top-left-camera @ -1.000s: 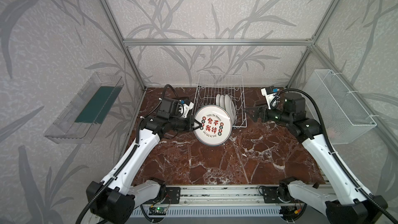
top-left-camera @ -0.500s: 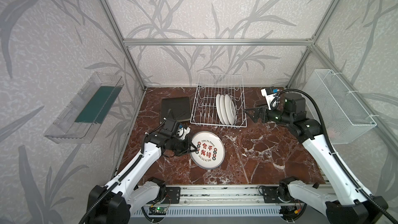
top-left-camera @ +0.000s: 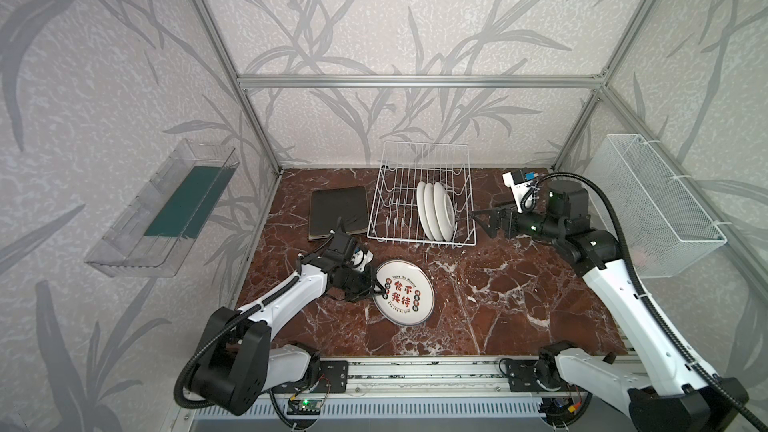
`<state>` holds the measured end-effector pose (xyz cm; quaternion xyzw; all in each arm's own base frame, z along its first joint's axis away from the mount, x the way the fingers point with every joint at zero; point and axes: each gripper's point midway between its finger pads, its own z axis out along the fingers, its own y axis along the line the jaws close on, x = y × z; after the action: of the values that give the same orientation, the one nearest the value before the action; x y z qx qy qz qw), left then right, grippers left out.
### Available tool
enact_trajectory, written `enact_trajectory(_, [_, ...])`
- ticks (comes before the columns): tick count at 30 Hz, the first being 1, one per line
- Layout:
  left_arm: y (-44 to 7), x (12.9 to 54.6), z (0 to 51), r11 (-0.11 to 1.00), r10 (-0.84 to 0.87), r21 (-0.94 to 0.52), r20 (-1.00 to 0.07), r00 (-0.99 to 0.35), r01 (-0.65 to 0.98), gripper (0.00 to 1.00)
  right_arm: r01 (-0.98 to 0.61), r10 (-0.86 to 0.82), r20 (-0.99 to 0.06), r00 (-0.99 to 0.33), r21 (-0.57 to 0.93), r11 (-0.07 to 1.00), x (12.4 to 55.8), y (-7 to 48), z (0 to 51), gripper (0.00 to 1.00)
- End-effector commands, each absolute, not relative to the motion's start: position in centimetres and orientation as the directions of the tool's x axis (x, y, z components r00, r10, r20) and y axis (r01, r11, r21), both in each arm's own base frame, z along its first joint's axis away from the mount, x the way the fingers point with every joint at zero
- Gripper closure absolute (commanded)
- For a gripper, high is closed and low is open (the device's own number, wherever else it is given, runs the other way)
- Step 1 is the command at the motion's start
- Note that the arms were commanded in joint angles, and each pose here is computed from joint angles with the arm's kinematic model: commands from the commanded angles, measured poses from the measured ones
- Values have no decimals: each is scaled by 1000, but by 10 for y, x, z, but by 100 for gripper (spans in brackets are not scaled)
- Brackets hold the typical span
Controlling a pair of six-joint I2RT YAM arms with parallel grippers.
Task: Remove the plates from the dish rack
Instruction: 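Lower the patterned plate flat onto the table with the left gripper and release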
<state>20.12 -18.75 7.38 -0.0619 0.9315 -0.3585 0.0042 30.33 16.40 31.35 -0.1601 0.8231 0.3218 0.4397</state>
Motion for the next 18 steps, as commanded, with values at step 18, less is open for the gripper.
enact_trajectory(18, [-189, 208, 40, 778, -80, -620, 64, -995, -102, 65, -573, 62, -827, -559, 439, 692, 308, 174, 327, 1])
